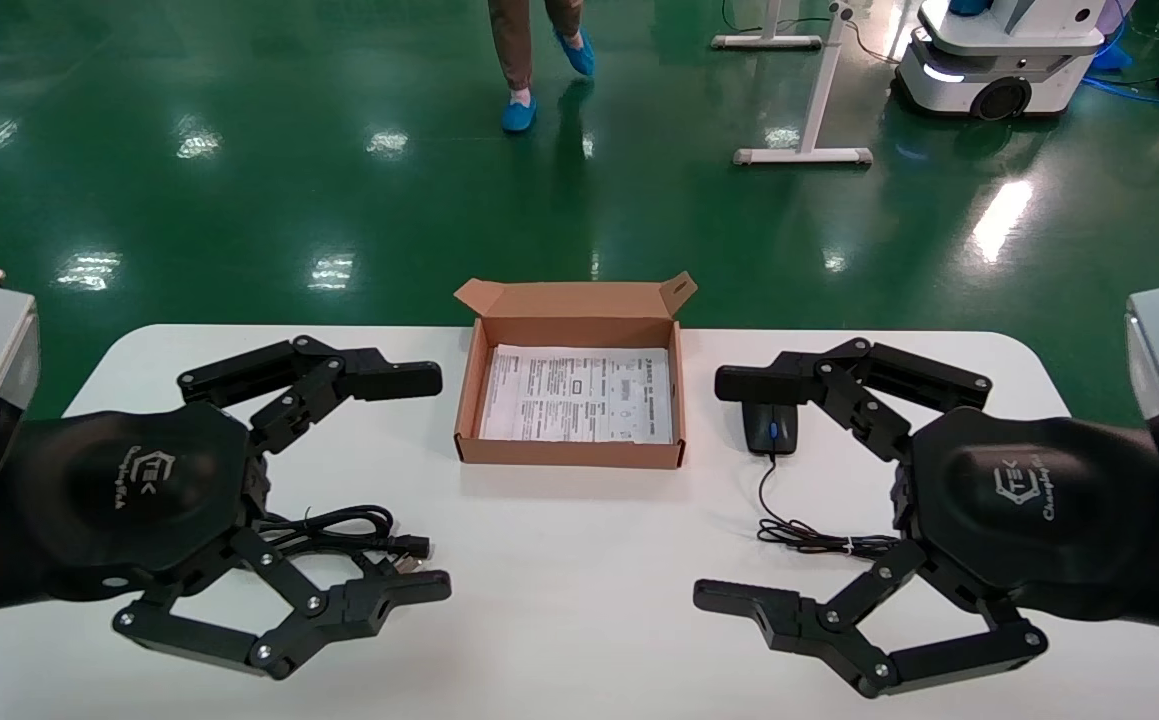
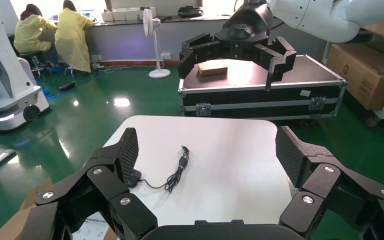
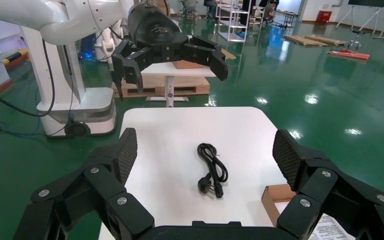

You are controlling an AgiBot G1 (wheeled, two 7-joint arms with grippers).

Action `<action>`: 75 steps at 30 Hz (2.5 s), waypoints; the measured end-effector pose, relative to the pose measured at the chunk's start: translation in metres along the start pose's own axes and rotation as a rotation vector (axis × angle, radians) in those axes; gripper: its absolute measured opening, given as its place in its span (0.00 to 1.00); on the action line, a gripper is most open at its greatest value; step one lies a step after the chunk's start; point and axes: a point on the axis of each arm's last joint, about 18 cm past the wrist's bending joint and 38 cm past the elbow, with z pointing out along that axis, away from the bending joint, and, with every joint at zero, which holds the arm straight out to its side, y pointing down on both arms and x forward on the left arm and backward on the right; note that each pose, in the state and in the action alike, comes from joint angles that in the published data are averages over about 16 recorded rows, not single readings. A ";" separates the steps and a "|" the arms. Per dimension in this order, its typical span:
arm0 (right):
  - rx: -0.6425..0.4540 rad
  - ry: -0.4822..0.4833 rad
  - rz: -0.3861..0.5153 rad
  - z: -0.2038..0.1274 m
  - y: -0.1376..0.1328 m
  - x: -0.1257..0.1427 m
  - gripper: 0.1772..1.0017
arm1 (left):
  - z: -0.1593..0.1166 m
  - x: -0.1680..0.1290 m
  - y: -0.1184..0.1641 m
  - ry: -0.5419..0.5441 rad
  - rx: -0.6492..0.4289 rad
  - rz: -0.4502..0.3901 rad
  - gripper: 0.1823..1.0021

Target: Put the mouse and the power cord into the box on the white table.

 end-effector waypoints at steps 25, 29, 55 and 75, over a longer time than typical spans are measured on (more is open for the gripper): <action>-0.025 0.002 -0.020 -0.003 0.003 0.000 1.00 | 0.003 0.004 0.010 0.034 -0.071 0.000 1.00; -0.086 0.010 -0.060 -0.008 0.011 0.004 1.00 | 0.007 0.005 0.024 0.070 -0.165 0.005 1.00; -0.747 0.060 -0.352 -0.028 0.164 0.116 1.00 | -0.049 -0.112 0.147 -0.049 -0.861 0.101 1.00; -0.838 0.083 -0.339 -0.027 0.185 0.139 1.00 | -0.065 -0.116 0.176 -0.066 -0.904 0.068 1.00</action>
